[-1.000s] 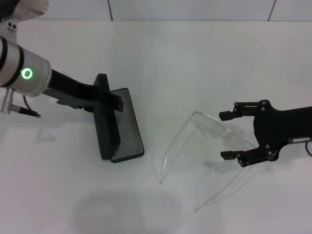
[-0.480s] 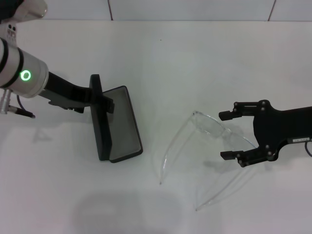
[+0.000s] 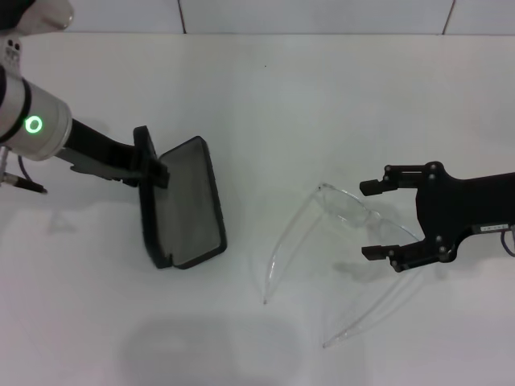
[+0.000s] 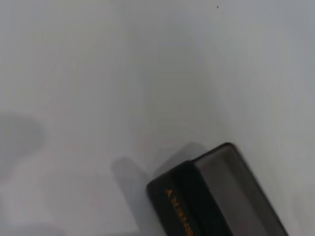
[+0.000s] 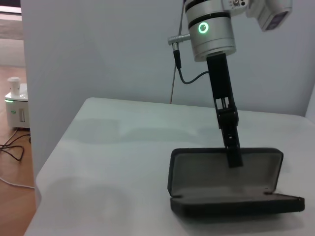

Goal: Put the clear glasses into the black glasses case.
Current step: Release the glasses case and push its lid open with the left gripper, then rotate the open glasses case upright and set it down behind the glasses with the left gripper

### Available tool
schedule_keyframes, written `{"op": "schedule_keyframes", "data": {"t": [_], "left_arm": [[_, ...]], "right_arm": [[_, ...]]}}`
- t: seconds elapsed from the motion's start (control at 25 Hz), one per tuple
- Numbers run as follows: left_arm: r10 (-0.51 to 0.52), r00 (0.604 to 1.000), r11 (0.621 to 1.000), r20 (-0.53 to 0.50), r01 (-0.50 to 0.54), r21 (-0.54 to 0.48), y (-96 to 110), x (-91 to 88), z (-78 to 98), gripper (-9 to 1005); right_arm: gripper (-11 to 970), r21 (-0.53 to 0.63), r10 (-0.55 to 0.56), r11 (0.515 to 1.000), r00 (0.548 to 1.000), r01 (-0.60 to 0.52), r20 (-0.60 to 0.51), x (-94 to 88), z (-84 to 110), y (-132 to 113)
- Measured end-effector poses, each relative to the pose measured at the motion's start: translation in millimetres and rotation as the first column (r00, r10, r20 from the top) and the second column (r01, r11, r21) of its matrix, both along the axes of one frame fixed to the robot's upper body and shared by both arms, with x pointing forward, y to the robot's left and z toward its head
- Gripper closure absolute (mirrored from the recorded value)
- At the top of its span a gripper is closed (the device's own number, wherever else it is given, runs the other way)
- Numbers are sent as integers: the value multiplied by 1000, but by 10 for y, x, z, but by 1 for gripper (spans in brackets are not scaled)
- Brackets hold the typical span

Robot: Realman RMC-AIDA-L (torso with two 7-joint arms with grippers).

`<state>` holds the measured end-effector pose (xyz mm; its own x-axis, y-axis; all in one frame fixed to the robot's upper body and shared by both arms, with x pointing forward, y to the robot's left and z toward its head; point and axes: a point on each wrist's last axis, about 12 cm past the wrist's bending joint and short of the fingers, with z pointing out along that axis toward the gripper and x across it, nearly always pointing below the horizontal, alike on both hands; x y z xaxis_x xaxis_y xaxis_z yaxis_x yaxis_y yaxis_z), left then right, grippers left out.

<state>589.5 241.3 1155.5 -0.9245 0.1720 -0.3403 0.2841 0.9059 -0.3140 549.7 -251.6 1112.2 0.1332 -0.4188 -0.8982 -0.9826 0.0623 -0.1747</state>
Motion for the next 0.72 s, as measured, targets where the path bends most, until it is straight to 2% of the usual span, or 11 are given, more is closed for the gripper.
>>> {"op": "schedule_keyframes", "data": {"t": [0.04, 0.24, 0.48, 0.72], "left_arm": [[-3, 1000, 1000, 1, 3, 3, 11, 2, -1, 280], [-38, 999, 999, 16, 38, 17, 9, 14, 13, 516], [-115, 992, 993, 59, 113, 43, -42, 69, 83, 752], [-221, 964, 973, 148, 209, 95, -97, 186, 219, 783]], "right_arm": [[127, 1, 0, 1000, 1000, 0, 0, 1, 1, 1], [128, 2, -1, 1000, 1000, 1, 1, 1, 3, 3], [128, 2, 1, 1000, 1000, -1, 5, 8, 13, 7], [128, 10, 1, 1000, 1000, -1, -1, -14, -10, 18]]}}
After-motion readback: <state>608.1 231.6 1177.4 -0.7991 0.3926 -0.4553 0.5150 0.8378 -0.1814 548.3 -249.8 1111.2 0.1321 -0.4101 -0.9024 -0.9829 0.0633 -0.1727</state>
